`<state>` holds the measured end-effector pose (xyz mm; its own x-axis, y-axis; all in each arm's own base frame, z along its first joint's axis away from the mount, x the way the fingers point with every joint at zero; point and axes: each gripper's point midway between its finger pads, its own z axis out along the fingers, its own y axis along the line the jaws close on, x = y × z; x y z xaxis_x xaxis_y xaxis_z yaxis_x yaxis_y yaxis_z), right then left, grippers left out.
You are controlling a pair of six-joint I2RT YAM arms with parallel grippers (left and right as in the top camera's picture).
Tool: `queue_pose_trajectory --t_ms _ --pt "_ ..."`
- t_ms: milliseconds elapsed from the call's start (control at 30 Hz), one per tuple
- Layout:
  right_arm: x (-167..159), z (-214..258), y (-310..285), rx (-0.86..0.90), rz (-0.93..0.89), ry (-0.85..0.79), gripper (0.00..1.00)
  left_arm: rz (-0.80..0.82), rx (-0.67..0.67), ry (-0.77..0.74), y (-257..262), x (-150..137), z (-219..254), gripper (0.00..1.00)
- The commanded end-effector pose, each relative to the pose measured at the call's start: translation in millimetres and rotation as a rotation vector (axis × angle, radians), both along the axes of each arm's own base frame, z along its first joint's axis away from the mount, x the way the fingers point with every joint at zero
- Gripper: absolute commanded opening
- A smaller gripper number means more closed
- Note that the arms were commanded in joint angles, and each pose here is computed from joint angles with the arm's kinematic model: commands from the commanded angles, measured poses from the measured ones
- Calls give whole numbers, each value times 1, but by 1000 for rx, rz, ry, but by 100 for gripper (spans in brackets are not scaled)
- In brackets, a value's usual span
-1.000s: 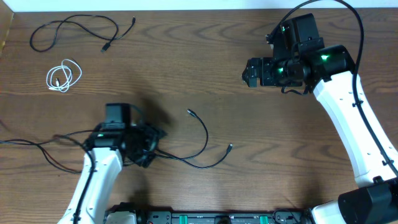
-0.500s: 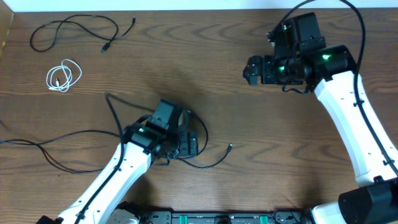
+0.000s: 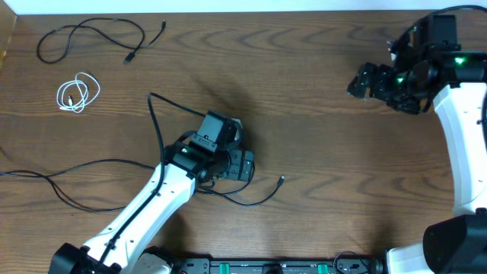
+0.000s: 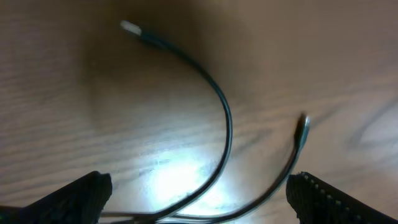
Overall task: Untangle cables
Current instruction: 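Move the left gripper right to the black cable end near center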
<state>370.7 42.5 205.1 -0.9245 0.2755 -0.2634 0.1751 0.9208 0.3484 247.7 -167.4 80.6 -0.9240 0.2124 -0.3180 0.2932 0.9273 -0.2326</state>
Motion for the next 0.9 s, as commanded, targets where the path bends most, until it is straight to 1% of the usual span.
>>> queue_pose_trajectory --t_ms 0,167,233,400,533,667,733,867 --pt "3 11 2 10 28 -39 99 -159 24 19 -15 -12 -9 95" --pt "8 13 3 10 28 -58 99 -367 102 66 -38 -38 -35 95" --pt "8 13 2 9 29 -58 99 -409 147 55 -39 -41 -36 95" --pt "8 13 2 9 28 -58 99 -556 171 9 -51 -50 -33 95" --pt "8 13 3 10 28 -58 99 -624 232 -15 -50 -54 -36 95" --pt "8 13 3 10 28 -58 99 -716 343 -13 -39 -58 -47 95" --pt "8 13 3 10 28 -58 99 -736 395 4 -32 -58 -54 95" --pt "7 13 5 24 34 -58 99 -745 411 52 -30 -62 -69 95"
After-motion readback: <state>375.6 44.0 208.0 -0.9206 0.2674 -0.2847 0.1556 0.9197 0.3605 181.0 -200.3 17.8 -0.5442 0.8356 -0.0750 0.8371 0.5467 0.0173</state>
